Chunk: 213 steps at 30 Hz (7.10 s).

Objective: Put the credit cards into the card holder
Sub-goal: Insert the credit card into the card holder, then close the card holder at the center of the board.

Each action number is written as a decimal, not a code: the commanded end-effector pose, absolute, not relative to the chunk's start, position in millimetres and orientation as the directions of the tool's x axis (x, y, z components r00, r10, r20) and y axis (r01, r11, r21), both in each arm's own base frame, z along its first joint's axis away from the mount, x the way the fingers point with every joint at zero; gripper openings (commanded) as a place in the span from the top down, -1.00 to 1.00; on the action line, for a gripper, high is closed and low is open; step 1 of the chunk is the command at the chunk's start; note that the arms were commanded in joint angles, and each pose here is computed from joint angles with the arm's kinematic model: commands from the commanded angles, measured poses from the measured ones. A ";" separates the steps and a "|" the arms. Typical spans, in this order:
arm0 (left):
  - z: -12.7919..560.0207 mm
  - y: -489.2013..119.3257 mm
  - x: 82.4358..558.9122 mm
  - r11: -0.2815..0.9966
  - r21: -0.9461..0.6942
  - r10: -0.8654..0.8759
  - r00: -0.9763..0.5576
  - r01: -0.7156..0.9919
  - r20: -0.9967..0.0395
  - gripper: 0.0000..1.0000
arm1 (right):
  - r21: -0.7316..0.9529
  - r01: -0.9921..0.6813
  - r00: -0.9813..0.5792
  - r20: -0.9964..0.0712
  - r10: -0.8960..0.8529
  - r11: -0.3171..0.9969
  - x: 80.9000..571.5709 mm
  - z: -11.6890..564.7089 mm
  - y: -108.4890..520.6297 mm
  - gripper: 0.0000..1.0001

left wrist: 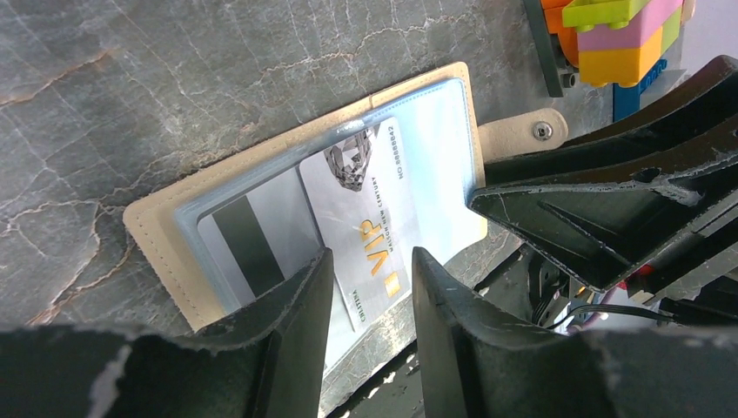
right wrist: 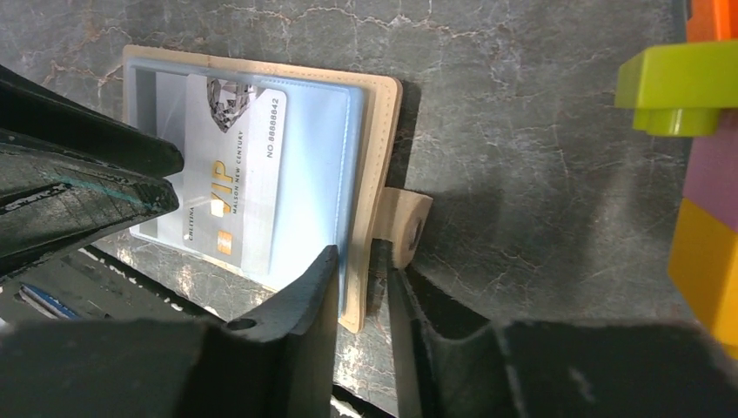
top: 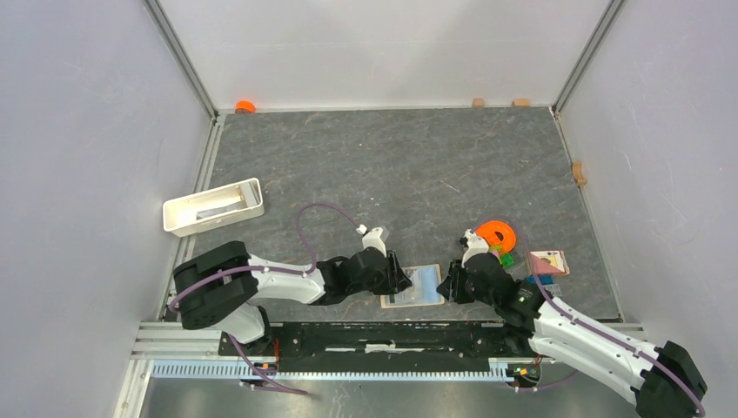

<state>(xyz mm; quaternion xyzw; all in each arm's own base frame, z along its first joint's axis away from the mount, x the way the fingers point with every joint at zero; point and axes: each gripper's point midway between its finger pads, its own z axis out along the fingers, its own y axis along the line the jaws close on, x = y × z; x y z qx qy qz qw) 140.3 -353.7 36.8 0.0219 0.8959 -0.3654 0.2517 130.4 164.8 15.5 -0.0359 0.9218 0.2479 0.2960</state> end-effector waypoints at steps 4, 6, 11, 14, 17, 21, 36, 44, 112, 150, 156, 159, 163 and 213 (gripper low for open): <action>-3.4 -332.6 127.1 0.832 -0.516 -0.048 -0.900 0.204 -0.434 0.11 | 0.420 -0.218 -0.823 -0.564 0.065 0.881 129.2 12.4 162.3 0.54; -4.4 -336.3 125.9 0.831 -0.515 -0.039 -0.901 0.210 -0.432 0.11 | 0.423 -0.223 -0.827 -0.559 0.059 0.878 127.9 11.0 163.2 0.60; -4.9 -343.4 125.9 0.829 -0.514 -0.029 -0.901 0.221 -0.434 0.13 | 0.431 -0.232 -0.833 -0.551 0.051 0.872 125.4 8.1 165.1 0.72; -2.9 -349.4 126.0 0.823 -0.518 -0.025 -0.898 0.231 -0.440 0.13 | 0.437 -0.235 -0.835 -0.549 0.050 0.868 124.3 6.7 165.9 0.78; -0.7 -356.5 125.2 0.812 -0.531 -0.024 -0.895 0.243 -0.445 0.14 | 0.442 -0.236 -0.835 -0.548 0.052 0.866 124.2 6.9 166.9 0.83; 0.9 -365.9 126.6 0.791 -0.556 -0.029 -0.892 0.256 -0.452 0.15 | 0.442 -0.238 -0.835 -0.548 0.051 0.865 123.7 6.1 166.9 0.87; 26.2 -399.1 134.5 0.688 -0.636 -0.058 -0.848 0.348 -0.527 0.16 | 0.450 -0.229 -0.832 -0.551 0.066 0.863 123.8 6.0 166.2 0.92; 64.8 -393.6 143.0 0.673 -0.600 -0.051 -0.782 0.433 -0.621 0.00 | 0.412 -0.223 -0.801 -0.594 0.075 0.884 134.8 29.5 160.5 0.77; 94.8 -193.9 155.7 0.832 -0.542 -0.228 -0.820 0.116 -0.524 -0.93 | 0.575 -0.602 -0.732 -0.674 -0.095 0.554 118.8 97.1 334.2 0.78; 44.5 -307.4 150.3 0.894 -0.339 0.112 -0.878 0.294 -0.465 -0.62 | 0.561 -0.456 -0.801 -0.597 -0.045 0.691 137.4 47.0 206.0 -0.31; 25.5 -295.9 139.1 0.906 -0.309 0.138 -0.892 0.289 -0.431 -0.33 | 0.627 -0.407 -0.830 -0.557 0.017 0.664 128.3 35.5 207.6 -0.27; 15.4 -287.2 135.8 0.915 -0.290 0.140 -0.897 0.279 -0.419 -0.29 | 0.666 -0.393 -0.842 -0.538 0.044 0.634 123.8 32.8 211.2 -0.23; 4.7 -282.2 132.7 0.923 -0.276 0.144 -0.904 0.270 -0.402 -0.19 | 0.708 -0.376 -0.859 -0.508 0.062 0.598 118.2 28.5 216.4 -0.11; 99.3 -214.5 185.1 0.848 -0.519 -0.210 -0.829 0.109 -0.518 -0.69 | -0.410 -0.381 -0.650 -0.519 -0.556 0.829 197.4 79.2 212.6 0.81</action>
